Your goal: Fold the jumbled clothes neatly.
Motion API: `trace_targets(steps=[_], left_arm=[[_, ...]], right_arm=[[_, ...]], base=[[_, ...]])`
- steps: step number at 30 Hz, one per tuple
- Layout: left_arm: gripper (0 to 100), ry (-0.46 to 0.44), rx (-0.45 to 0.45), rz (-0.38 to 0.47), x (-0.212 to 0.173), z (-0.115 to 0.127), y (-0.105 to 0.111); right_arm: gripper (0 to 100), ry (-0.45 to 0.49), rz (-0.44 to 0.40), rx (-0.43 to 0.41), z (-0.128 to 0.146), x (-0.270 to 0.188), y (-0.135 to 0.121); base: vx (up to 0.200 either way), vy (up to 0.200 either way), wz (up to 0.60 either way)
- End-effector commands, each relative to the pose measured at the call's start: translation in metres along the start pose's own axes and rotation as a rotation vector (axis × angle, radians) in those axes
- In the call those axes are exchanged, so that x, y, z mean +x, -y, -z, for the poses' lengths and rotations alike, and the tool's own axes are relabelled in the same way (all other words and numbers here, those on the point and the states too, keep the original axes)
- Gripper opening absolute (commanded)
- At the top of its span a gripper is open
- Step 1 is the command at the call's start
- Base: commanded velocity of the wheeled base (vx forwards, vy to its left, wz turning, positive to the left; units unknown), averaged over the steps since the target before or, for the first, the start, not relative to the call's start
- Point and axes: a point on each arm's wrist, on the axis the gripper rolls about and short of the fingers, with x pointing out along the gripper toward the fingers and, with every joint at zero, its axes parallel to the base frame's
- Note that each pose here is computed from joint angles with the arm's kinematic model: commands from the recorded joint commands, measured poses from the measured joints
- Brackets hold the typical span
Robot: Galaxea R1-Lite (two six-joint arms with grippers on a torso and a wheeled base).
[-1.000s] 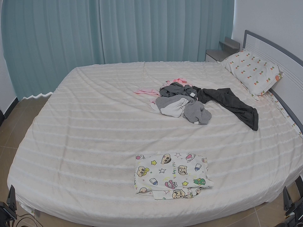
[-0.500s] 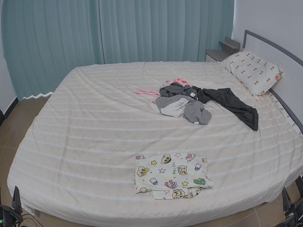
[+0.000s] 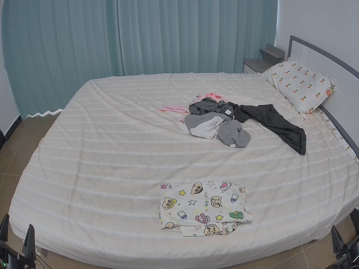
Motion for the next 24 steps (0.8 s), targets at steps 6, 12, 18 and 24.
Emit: trace_targets(steps=[6, 12, 18, 24], left_arm=[[100, -0.032, -0.036, 0.155, 0.0001, 0.0065, 0.0032], [100, -0.048, -0.044, 0.324, -0.0006, 0.0059, 0.0069], [100, -0.121, -0.058, 0.315, 0.0056, 0.0049, 0.0071], [100, -0.083, -0.018, 0.107, 0.0048, 0.0054, 0.003]], right_arm=[[100, -0.007, -0.053, 0.012, -0.0002, 0.0003, -0.0011], [100, -0.004, -0.057, 0.073, -0.0002, 0.0005, -0.0012], [100, 0.017, -0.025, 0.065, 0.0026, 0.0022, -0.0006], [100, 0.008, 0.013, 0.037, 0.0037, 0.0026, 0.0001]], base=[[0.0, 0.0, 0.0], [0.0, 0.0, 0.0], [0.0, 0.0, 0.0], [0.0, 0.0, 0.0]])
